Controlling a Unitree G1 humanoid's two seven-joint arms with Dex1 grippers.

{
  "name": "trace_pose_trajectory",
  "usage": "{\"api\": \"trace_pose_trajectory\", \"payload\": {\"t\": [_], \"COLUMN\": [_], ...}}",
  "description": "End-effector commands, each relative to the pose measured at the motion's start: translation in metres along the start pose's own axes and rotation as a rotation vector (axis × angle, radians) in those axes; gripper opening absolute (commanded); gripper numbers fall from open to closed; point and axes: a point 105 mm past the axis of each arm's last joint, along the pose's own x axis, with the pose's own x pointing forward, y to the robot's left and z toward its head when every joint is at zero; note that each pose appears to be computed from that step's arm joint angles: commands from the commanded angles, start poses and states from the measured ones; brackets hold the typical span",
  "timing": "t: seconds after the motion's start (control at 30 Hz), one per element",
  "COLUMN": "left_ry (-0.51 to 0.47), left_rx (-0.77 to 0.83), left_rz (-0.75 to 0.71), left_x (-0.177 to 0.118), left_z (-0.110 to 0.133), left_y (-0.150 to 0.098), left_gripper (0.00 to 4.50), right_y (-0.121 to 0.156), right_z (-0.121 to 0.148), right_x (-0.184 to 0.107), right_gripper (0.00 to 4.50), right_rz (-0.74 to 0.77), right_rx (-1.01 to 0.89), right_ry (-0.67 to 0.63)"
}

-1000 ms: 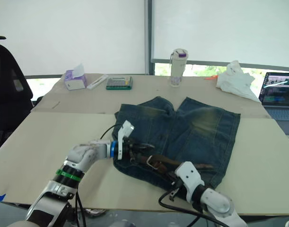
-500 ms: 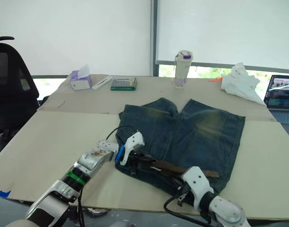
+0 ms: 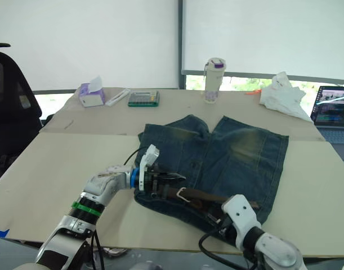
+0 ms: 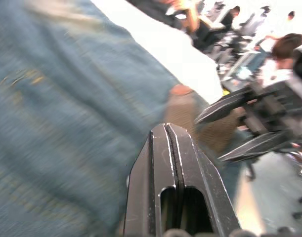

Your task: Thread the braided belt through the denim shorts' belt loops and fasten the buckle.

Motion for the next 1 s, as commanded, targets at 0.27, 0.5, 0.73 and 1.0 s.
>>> {"api": "trace_pose_trajectory", "payload": {"t": [0.27,0.5,0.73,1.0], "left_ry": [0.389,0.156,0.244,0.341], "left_rx": [0.173,0.540,0.783,0.793], "left_rz": [0.111,-0.064,-0.138,-0.124], "left_x": [0.019,0.022,0.056,0.104], "left_z": [-0.063,0.005,0.027,0.036], "left_y": [0.029,-0.008,-0.021,-0.026], "left_gripper": [0.00,0.82,2.83,2.83], "right_y": [-0.005,-0.006,-0.009,-0.005], "right_z": [0.006,-0.012,-0.020,-0.015], "right_x": [-0.017,-0.020,-0.021,-0.024], "right_gripper": [3.22,4.50,4.50,4.50], "right_rz": [-0.077,-0.178,-0.205,-0.221], "right_rx": [-0.016,0.142,0.140,0.140], "right_ry": [0.005,0.032,0.068,0.054]}}
